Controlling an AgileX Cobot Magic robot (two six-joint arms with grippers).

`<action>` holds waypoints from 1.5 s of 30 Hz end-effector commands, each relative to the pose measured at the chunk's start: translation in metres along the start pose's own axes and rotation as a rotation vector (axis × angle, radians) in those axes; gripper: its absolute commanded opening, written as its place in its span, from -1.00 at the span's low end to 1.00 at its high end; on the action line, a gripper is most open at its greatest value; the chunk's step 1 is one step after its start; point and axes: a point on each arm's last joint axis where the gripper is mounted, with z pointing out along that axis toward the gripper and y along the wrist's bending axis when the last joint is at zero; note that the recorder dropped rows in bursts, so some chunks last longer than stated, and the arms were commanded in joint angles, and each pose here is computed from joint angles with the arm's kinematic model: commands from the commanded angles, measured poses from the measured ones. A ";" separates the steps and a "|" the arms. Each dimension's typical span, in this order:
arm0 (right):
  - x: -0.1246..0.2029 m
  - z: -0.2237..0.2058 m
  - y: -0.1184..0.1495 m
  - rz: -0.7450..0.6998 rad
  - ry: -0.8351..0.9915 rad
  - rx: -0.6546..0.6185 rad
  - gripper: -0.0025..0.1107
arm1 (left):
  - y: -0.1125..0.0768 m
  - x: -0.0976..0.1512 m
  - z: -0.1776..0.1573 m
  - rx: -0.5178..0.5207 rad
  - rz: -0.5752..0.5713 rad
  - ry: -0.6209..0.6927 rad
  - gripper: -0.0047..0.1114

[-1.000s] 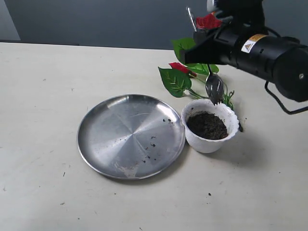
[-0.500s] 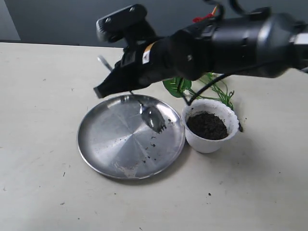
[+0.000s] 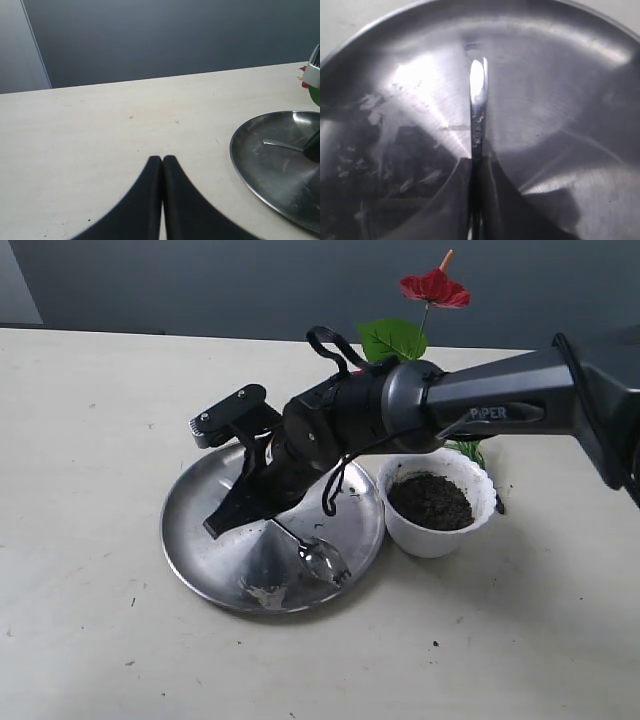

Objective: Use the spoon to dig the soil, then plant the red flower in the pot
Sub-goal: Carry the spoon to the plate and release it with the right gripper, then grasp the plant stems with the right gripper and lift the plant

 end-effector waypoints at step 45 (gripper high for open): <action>0.030 -0.031 -0.231 0.215 -0.058 0.365 -0.49 | 0.000 -0.002 0.000 0.006 -0.003 -0.017 -0.91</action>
